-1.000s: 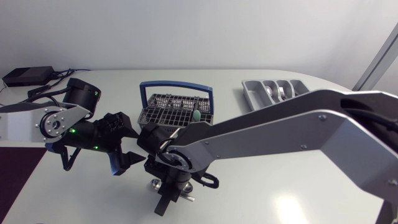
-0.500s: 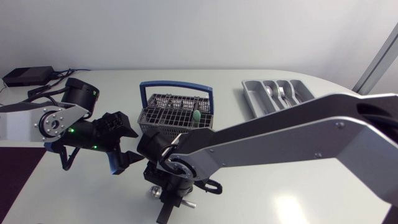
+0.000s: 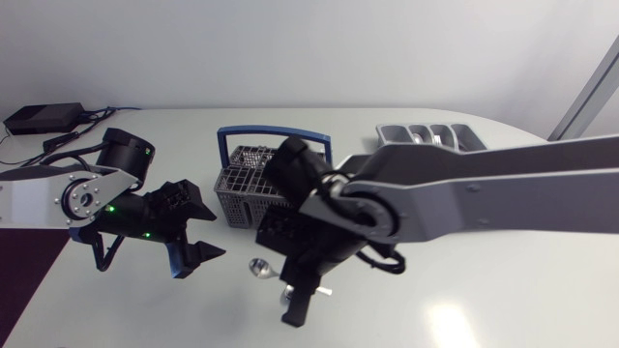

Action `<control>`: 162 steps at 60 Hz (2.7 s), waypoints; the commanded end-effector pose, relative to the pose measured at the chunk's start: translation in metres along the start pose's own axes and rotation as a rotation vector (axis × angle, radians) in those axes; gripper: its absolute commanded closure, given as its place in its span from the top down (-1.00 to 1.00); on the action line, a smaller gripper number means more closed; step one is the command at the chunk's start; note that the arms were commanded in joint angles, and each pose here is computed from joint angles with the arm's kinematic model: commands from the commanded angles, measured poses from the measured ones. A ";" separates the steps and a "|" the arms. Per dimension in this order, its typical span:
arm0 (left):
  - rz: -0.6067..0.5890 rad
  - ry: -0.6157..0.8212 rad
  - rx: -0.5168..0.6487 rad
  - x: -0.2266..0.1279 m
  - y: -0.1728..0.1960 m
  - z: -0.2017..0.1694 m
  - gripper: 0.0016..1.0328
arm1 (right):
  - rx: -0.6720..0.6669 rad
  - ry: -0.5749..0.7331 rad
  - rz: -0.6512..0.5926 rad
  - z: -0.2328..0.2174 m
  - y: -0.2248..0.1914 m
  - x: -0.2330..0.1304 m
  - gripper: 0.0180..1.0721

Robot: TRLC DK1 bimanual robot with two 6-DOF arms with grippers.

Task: Unload the cutlery basket into the drawer organizer.

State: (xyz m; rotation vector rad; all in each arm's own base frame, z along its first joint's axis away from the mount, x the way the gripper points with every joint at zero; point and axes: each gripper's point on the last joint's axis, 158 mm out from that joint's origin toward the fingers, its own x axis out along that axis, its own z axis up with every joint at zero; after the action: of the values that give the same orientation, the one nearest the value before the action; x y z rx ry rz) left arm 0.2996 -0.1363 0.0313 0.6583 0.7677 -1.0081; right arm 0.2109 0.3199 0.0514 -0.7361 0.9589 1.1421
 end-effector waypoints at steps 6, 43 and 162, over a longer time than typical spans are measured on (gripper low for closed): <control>-0.058 -0.005 0.083 0.008 -0.024 0.000 0.90 | -0.045 0.002 0.008 -0.049 -0.025 -0.032 -0.86; -0.229 -0.068 0.310 0.051 -0.107 0.055 0.90 | -0.092 0.029 -0.085 -0.204 -0.129 -0.077 -0.89; -0.348 0.084 0.114 0.116 -0.140 0.056 0.07 | -0.241 0.037 -0.418 -0.237 -0.207 -0.099 0.90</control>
State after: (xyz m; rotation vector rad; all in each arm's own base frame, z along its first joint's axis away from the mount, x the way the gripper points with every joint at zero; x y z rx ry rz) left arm 0.2297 -0.2997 -0.0350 0.6650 0.8571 -1.3517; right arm 0.3515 -0.0020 0.0393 -1.1153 0.6891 0.8726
